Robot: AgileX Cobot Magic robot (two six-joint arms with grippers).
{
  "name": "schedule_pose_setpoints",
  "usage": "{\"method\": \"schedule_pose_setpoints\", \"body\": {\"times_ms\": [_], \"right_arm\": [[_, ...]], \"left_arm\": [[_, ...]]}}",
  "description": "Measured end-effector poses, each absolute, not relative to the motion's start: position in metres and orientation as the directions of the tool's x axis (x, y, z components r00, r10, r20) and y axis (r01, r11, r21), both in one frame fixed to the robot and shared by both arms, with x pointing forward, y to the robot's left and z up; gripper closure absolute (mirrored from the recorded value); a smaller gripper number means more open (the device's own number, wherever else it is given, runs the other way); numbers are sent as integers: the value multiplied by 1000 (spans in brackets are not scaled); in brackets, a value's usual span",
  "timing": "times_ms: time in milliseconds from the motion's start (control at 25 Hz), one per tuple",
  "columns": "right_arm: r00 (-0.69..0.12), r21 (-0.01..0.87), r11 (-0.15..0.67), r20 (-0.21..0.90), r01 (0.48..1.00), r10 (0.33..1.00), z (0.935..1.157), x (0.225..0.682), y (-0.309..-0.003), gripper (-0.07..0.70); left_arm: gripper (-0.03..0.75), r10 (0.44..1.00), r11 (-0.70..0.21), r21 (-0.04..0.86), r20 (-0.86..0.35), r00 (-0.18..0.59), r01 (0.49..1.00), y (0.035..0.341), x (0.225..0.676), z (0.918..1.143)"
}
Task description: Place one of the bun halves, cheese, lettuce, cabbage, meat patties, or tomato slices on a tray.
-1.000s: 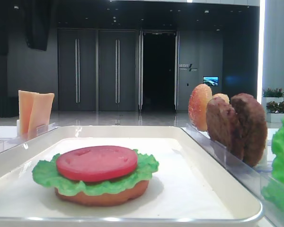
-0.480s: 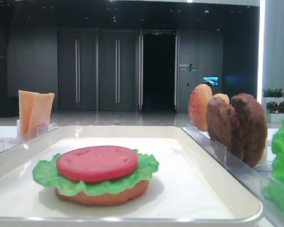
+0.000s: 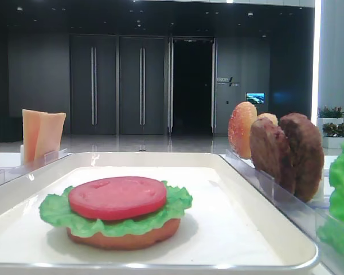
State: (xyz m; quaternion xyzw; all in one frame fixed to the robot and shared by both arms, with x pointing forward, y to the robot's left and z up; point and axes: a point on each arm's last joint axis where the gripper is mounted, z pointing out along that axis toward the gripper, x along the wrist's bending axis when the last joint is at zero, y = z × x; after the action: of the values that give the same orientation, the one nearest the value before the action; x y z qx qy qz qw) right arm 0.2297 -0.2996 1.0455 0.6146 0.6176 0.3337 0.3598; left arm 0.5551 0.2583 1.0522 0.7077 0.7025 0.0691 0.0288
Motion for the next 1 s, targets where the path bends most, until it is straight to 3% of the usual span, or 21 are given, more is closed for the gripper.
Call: {"method": "schedule_pose_setpoints", "body": {"times_ms": [400,720,1000], "right_arm": [[14,854,22,-34,519,999,1046,230,-300,170],[14,854,22,-34,519,999,1046,230,-300,170],[14,854,22,-34,519,999,1046,230,-300,170]], "left_arm": [[252,990,15,141,139,-34,990,298,558,1053],[252,987,3,142,159,-26,990,302,558,1054],[252,988,4,221,150,-38,975,303,536,1080]]}}
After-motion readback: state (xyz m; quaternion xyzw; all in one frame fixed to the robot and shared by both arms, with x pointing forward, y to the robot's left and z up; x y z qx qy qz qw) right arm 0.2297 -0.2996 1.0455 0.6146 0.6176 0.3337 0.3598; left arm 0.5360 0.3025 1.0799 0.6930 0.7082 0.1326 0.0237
